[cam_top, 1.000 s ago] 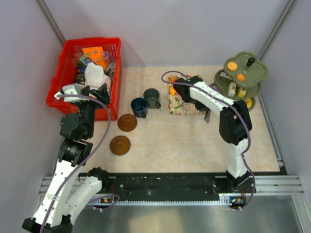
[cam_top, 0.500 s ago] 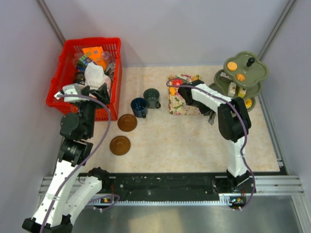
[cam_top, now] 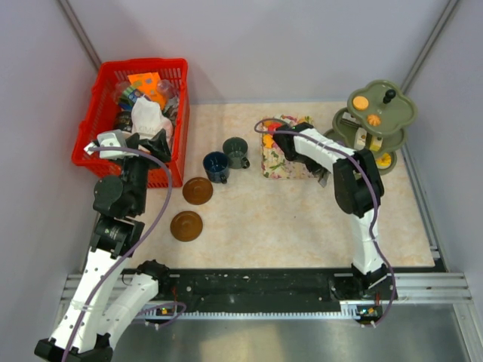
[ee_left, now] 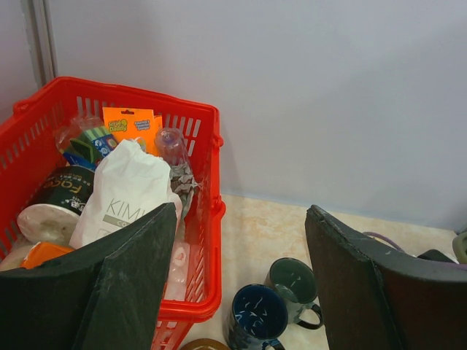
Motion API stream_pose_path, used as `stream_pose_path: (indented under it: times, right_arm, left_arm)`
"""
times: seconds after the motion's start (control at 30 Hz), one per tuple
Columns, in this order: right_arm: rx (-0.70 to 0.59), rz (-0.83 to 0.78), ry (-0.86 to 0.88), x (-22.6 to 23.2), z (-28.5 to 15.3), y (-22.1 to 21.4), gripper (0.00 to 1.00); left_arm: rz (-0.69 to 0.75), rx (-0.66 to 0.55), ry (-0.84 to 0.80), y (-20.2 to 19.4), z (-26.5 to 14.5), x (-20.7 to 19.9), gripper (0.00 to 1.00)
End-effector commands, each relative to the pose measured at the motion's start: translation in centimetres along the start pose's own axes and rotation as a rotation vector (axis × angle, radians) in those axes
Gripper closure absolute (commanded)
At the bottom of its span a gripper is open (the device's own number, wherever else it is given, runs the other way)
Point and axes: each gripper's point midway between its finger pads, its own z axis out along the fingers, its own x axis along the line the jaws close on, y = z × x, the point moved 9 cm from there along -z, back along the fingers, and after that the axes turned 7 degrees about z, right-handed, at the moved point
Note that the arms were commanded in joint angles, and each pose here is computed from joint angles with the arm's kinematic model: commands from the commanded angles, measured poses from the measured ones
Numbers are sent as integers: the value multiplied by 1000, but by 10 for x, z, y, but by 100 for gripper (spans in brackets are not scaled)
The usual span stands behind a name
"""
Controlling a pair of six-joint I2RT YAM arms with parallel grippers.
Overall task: Serve the afternoon tea
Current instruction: Place the desert on the desert table.
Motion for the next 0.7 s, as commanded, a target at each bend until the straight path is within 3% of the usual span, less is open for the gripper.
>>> stream_pose_path:
  times: [0.0, 0.67]
  right_arm:
    - [-59, 50, -17, -4, -2, 20, 68]
    - [-91, 80, 58, -7, -12, 28, 57]
  left_arm:
    - [-13, -59, -7, 10, 1, -1, 23]
    - [-9, -50, -7, 7, 2, -2, 23]
